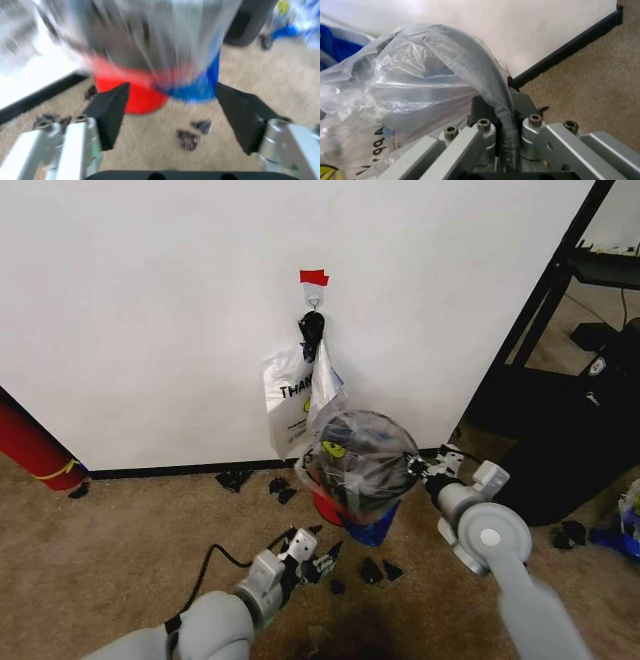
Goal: Pick up the garbage bag from the wall and place it over the trash bin.
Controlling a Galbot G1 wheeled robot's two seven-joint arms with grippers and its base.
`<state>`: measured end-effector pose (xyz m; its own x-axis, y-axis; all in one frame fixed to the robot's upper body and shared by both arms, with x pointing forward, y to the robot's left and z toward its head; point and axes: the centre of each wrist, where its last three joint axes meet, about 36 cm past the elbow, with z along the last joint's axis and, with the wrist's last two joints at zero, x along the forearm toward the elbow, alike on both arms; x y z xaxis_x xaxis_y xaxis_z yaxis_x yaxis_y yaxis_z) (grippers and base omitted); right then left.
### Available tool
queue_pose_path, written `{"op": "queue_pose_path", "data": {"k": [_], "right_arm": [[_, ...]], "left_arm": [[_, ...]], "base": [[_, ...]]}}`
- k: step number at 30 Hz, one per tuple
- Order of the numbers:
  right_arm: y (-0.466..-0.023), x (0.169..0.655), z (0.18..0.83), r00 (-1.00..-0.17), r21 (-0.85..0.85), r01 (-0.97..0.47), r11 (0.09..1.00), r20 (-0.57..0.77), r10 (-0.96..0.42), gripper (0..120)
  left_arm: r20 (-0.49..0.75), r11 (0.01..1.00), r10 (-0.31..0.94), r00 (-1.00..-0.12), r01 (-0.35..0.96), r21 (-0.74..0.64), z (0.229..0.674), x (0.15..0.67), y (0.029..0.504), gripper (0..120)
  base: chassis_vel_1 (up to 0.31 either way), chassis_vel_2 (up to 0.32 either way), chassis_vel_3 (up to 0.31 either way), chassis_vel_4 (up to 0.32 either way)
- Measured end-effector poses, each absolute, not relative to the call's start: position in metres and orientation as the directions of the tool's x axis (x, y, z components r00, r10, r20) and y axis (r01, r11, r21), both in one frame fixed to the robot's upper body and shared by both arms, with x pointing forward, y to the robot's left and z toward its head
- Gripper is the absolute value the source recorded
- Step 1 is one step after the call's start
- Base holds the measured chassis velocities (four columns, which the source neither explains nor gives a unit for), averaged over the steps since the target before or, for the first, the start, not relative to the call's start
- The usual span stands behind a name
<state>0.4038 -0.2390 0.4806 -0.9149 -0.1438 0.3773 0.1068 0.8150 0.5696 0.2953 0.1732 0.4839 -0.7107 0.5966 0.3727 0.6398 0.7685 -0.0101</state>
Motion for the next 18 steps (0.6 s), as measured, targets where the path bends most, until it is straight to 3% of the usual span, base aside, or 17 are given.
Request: {"op": "queue_pose_path", "data": {"k": [3,7,18], "right_arm": [[-0.236,0.395,0.477,-0.917,0.561,0.092,0.823,0.37,-0.149,1],[-0.224,0.379,0.475,-0.923,0.554,0.06,0.83,0.348,-0.166,1],[-0.195,0.369,0.467,-0.945,0.481,0.002,0.877,0.288,-0.156,1]], "left_arm": [[0.337,0.766,0.611,-0.717,0.643,-0.02,0.512,0.292,0.177,78],[0.345,0.762,0.627,-0.698,0.643,-0.083,0.567,0.292,0.184,60],[0.446,0.757,0.634,-0.632,0.625,-0.191,0.652,0.32,0.176,22]], "base": [[0.0,0.0,0.0,0.0],[0.0,0.0,0.0,0.0],[0.0,0.0,0.0,0.0]]}}
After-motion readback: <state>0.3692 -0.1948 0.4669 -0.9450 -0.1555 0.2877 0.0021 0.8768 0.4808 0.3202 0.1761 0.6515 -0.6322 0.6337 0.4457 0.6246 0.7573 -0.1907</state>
